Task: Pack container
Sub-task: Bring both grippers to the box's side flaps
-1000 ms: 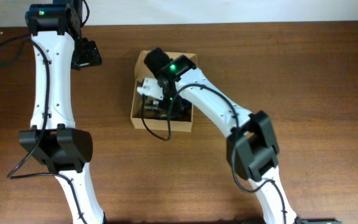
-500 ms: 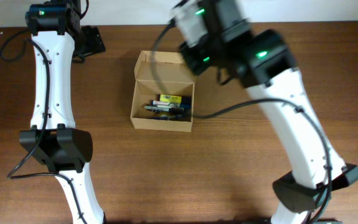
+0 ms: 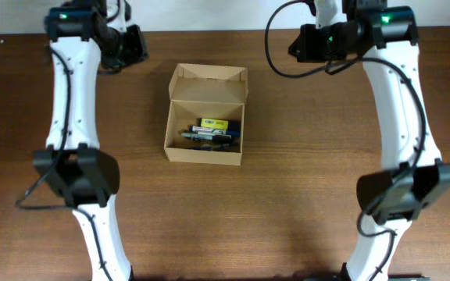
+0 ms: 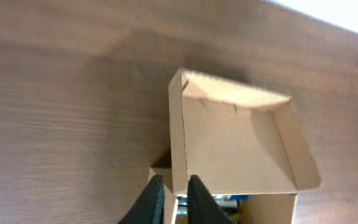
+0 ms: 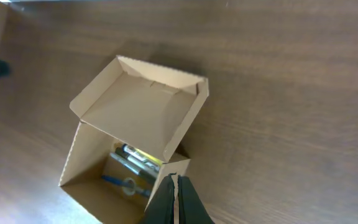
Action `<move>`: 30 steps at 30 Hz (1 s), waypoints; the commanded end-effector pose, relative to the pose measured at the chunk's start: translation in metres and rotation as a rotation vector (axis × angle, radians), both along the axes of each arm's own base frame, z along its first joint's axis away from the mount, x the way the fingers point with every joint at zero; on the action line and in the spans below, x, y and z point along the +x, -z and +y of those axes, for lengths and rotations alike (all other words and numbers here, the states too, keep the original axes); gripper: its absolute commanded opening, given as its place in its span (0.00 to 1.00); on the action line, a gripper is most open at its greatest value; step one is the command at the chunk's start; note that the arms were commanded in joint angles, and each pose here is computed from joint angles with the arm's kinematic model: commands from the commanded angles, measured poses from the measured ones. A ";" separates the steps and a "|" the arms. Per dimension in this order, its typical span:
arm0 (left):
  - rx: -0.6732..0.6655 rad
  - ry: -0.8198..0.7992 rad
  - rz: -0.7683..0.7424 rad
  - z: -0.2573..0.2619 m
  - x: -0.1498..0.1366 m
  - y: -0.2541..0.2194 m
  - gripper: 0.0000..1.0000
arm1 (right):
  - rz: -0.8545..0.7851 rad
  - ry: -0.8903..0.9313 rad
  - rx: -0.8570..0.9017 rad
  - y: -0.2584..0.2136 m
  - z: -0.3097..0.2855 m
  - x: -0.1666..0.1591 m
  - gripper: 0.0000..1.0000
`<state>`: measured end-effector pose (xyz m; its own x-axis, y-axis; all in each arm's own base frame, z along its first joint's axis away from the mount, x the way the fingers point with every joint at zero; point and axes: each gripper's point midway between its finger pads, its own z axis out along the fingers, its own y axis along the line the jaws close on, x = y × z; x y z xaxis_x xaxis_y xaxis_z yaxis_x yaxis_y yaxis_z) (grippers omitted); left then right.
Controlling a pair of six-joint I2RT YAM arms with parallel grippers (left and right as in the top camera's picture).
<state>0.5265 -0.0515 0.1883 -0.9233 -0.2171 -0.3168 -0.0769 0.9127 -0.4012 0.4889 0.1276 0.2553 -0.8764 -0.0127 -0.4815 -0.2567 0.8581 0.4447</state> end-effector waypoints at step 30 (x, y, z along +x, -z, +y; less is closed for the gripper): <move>-0.467 0.087 0.199 -0.043 0.031 0.161 0.05 | 0.492 -0.041 0.223 0.213 0.063 0.015 0.03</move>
